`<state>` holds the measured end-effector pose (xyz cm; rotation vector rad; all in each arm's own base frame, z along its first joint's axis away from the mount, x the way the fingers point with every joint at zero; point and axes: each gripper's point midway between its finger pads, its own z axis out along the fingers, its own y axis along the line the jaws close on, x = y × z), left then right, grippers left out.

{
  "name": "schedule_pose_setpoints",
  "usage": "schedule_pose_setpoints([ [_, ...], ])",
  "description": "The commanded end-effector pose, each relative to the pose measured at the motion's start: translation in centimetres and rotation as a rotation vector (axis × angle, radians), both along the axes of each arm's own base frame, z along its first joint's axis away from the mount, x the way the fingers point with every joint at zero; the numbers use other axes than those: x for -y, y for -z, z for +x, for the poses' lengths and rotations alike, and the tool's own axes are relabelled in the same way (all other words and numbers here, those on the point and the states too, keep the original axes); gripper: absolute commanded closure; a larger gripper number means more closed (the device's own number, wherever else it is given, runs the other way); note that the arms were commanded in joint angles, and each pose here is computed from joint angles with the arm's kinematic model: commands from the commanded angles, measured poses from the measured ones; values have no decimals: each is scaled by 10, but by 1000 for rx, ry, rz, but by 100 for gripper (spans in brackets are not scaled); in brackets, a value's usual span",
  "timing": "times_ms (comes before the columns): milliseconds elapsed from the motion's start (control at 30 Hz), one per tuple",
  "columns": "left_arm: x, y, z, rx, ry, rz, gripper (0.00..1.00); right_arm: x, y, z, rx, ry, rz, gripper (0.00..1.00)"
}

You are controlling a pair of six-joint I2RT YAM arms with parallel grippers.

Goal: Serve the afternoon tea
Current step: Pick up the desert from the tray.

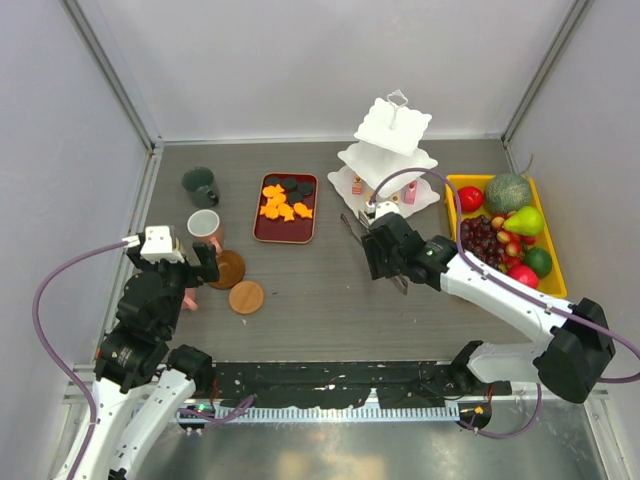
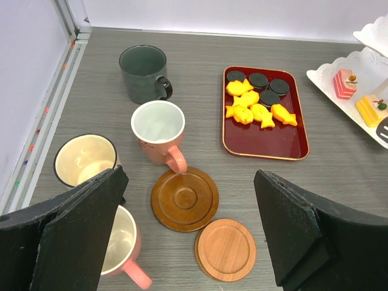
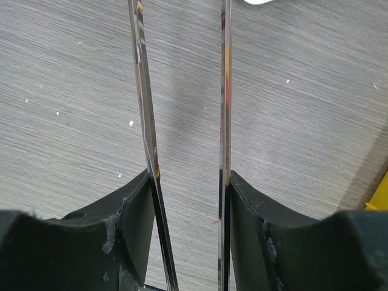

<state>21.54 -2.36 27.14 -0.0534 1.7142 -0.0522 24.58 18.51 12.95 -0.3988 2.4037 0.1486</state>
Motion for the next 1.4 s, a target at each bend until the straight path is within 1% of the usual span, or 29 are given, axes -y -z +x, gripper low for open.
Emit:
schedule_pose_setpoints([
  [0, 5, -11, 3, 42, 19, -18, 1, -24, -35, 16, 67, -66, 44, 48],
  [167, 5, -9, 4, 38, 21, -16, 1, -51, -49, 39, 99, -122, 35, 49],
  [233, 5, -10, 4, 41, 19, -18, 1, -63, -50, 48, 106, -146, 32, 49],
  [267, 6, -10, 4, 39, 22, -17, 1, -68, -43, 52, 90, -159, 15, 49],
  [300, 5, -10, 4, 39, 21, -17, 1, -75, -51, 58, 107, -169, 27, 50],
  [400, 5, -10, 4, 40, 19, -17, 1, -91, -38, 72, 87, -203, -8, 51],
  [433, 5, -11, 4, 42, 19, -18, 1, -98, -43, 77, 100, -212, 1, 52],
  [467, 5, -10, 4, 41, 19, -17, 1, -102, -33, 80, 82, -224, -16, 52],
  [500, 5, -10, 3, 42, 18, -18, 1, -106, -37, 86, 92, -227, -14, 52],
  [600, 5, -10, 4, 41, 18, -17, 1, -114, -19, 98, 76, -239, -64, 52],
  [800, 5, -10, 4, 42, 21, -17, 1, -128, 0, 114, 48, -267, -107, 52],
  [1000, 5, -10, 4, 42, 21, -18, 1, -129, 26, 124, 24, -260, -177, 52],
  [1100, 6, -10, 4, 41, 22, -18, 1, -127, 37, 123, 1, -264, -207, 52],
  [1233, 7, -10, 4, 39, 27, -19, 1, -120, 41, 115, -17, -261, -231, 52],
  [1367, 7, -10, 4, 40, 28, -20, 1, -121, 37, 97, -38, -288, -225, 52],
])
